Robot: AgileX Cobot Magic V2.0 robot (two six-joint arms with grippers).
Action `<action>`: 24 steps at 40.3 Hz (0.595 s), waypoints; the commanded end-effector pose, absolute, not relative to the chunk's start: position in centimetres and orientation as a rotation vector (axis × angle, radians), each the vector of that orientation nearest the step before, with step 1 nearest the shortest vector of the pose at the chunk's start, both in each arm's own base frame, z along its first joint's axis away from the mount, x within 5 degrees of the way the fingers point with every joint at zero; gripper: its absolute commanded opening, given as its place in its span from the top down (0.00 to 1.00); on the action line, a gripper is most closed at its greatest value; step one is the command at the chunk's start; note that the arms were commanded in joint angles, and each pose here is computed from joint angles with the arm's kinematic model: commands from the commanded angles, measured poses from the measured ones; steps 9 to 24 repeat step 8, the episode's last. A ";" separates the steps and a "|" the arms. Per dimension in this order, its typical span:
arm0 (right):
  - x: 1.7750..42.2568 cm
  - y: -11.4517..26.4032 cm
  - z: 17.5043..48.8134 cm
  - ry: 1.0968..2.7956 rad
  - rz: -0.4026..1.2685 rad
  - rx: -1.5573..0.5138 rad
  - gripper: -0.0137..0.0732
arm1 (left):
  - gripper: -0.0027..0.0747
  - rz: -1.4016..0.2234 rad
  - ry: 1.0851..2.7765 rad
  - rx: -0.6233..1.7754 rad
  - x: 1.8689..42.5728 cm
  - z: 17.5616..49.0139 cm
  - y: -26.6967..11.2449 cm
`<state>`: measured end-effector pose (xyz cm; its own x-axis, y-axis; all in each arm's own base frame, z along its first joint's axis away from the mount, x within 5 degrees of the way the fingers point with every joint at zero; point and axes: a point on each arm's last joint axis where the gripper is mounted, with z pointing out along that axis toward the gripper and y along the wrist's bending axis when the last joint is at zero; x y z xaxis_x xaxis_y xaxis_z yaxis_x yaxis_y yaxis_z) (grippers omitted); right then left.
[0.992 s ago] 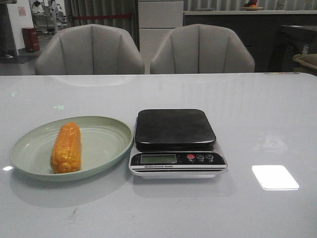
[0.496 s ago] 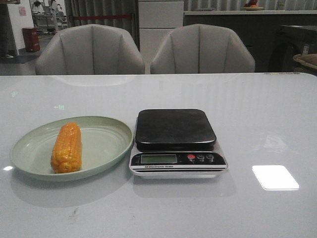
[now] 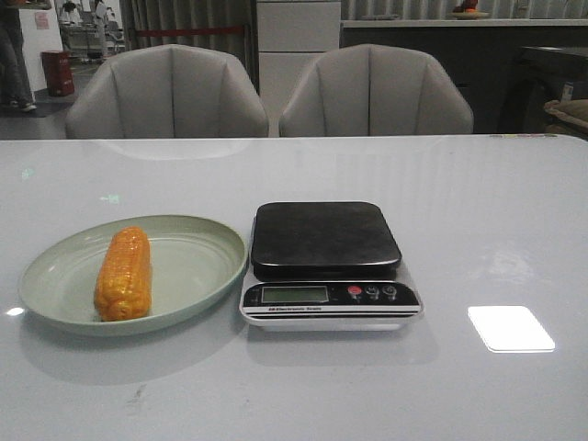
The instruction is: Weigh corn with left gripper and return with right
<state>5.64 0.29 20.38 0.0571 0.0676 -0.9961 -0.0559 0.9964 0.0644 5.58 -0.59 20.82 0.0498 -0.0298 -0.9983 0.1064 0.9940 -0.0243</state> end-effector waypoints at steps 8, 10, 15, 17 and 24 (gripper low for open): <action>5.4 0.3 21.1 1.416 0.074 -0.006 0.64 | 0.80 -0.109 1.418 0.056 5.3 21.7 -0.6; 5.4 0.3 21.1 1.416 0.074 -0.006 0.64 | 0.80 -0.109 1.418 0.056 5.3 21.7 -0.6; 5.4 0.3 21.1 1.416 0.074 -0.006 0.64 | 0.80 -0.109 1.418 0.056 5.3 21.7 -0.6; 5.4 0.3 21.1 1.416 0.074 -0.006 0.64 | 0.80 -0.109 1.418 0.056 5.3 21.7 -0.6; 5.4 0.3 21.1 1.416 0.074 -0.006 0.64 | 0.80 -0.109 1.418 0.056 5.3 21.7 -0.6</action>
